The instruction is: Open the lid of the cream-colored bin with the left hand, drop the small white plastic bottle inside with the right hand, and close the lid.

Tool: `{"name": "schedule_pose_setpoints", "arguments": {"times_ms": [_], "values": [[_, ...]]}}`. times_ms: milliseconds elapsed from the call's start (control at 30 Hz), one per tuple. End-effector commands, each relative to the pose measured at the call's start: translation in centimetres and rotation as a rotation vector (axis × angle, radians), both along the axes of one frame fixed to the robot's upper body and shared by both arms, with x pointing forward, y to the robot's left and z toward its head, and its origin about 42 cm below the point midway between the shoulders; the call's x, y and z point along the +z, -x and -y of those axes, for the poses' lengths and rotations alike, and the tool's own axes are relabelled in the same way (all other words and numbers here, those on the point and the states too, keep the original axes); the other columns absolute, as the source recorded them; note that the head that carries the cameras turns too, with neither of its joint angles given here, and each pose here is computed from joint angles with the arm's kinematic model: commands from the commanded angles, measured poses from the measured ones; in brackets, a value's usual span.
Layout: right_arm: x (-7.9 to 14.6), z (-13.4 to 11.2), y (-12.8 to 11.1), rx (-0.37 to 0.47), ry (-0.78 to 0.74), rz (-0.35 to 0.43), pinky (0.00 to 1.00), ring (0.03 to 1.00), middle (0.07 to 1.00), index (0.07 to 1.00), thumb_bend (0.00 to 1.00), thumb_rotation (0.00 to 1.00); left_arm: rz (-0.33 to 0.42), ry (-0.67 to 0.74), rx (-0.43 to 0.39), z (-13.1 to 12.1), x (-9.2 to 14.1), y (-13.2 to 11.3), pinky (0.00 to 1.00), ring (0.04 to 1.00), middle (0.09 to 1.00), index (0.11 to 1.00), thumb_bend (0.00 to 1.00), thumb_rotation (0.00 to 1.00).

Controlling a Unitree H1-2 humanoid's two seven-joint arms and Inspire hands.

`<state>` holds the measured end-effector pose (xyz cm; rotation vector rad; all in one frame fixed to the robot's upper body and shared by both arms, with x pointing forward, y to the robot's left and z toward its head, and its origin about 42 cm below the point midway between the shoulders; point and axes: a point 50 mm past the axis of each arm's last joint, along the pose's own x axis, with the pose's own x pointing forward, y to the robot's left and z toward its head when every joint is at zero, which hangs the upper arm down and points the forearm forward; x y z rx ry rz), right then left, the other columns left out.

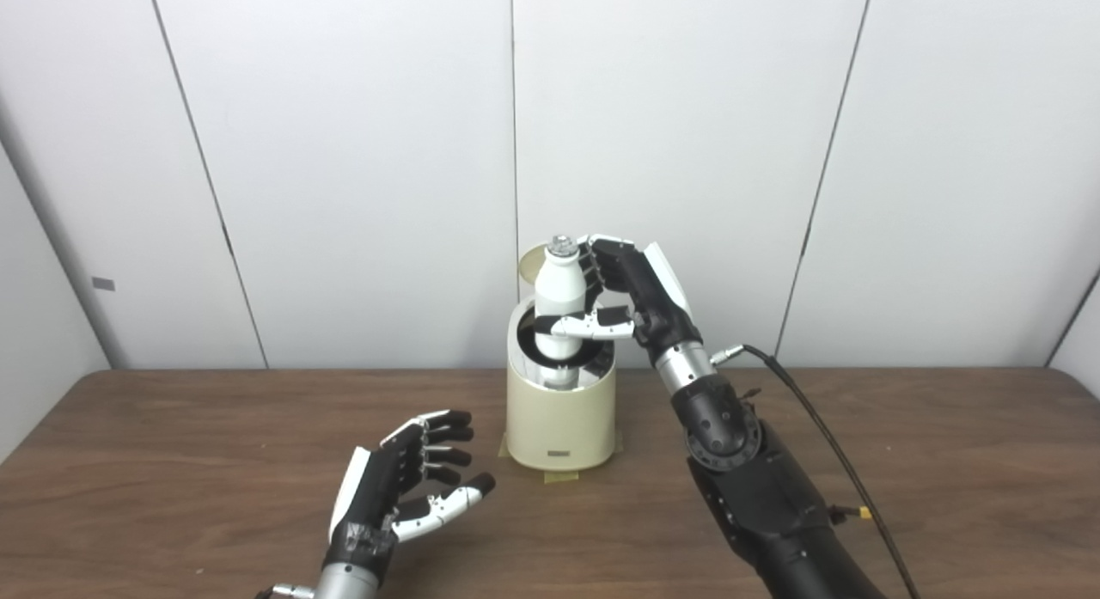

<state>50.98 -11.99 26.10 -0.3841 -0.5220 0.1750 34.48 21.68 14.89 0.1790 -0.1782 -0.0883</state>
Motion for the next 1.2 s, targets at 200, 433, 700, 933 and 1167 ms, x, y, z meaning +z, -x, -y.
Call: {"name": "schedule_pose_setpoints", "arguments": {"times_ms": [200,433,700,933,1167], "values": [[4.7,0.7,-0.6,-0.018,0.035,0.182,0.45,0.391,0.480,0.532,0.50,0.00,0.079,0.006,-0.015,0.2,2.2,-0.8,0.57,0.635,0.711,0.741,0.69,0.07],[4.3,1.1,-0.6,0.029,0.237,0.098,0.55,0.662,0.696,0.597,0.67,0.03,0.070,0.015,-0.018,0.1,2.1,-0.7,0.56,0.638,0.715,0.742,0.69,0.07],[4.0,1.5,-0.3,0.035,0.310,0.078,0.75,0.896,0.890,0.757,0.83,0.00,0.068,0.009,-0.020,0.0,2.1,-0.7,0.57,0.641,0.717,0.744,0.68,0.07],[4.0,1.8,-0.2,0.048,0.300,0.072,0.72,0.874,0.871,0.752,0.82,0.00,0.067,0.012,-0.022,0.0,2.0,-0.7,0.58,0.646,0.719,0.742,0.68,0.06],[3.7,2.3,0.5,0.054,0.239,0.088,0.64,0.783,0.803,0.729,0.80,0.00,0.068,0.009,-0.022,0.0,2.0,-0.7,0.56,0.636,0.716,0.740,0.68,0.05]]}}
